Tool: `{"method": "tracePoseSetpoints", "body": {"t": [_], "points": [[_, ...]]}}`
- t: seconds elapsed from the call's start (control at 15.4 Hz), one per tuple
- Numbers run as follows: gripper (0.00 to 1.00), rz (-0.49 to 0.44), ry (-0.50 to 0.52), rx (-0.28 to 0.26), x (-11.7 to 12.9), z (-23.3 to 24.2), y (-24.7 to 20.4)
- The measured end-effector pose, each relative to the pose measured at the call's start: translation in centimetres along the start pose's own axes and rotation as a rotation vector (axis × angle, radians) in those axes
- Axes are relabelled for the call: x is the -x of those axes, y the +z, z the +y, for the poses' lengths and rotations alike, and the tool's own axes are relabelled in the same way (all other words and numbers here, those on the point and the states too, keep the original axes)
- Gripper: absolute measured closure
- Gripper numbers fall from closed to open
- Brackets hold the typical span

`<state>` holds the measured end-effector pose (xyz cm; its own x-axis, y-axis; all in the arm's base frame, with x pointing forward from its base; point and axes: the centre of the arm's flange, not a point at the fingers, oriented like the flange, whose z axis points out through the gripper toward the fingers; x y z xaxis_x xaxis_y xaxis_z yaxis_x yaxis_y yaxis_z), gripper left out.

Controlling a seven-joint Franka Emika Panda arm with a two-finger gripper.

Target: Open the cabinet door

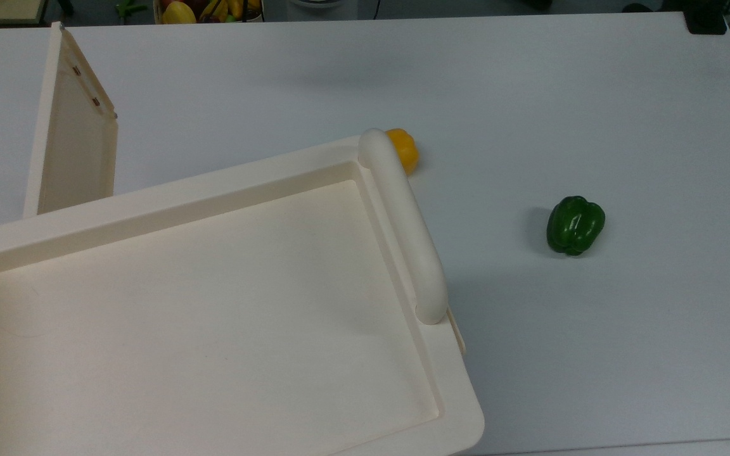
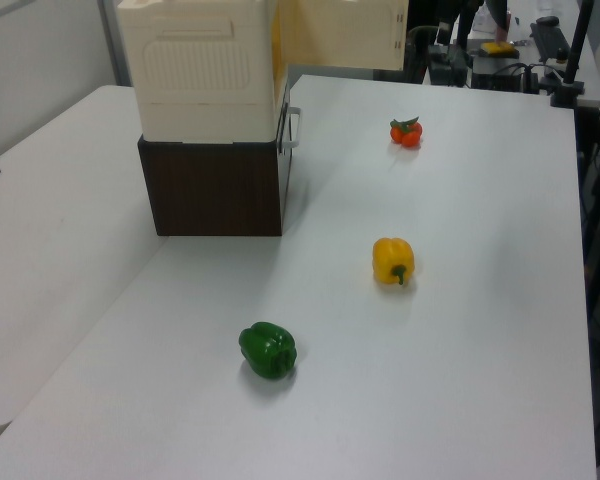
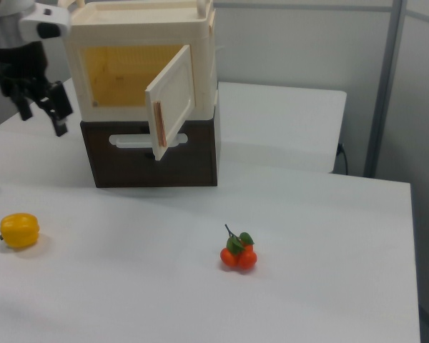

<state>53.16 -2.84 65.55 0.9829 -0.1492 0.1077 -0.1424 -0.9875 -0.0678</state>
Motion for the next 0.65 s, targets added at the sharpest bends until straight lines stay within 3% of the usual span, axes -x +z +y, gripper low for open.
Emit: {"method": "tracePoseSetpoints", "body": {"t": [0.19, 0.65], "points": [[0.0, -0.017, -0.043, 0.001, 0.2, -2.4, 0.8], [0.0, -0.028, -0.144, 0.001, -0.9, -2.2, 2.7]]}}
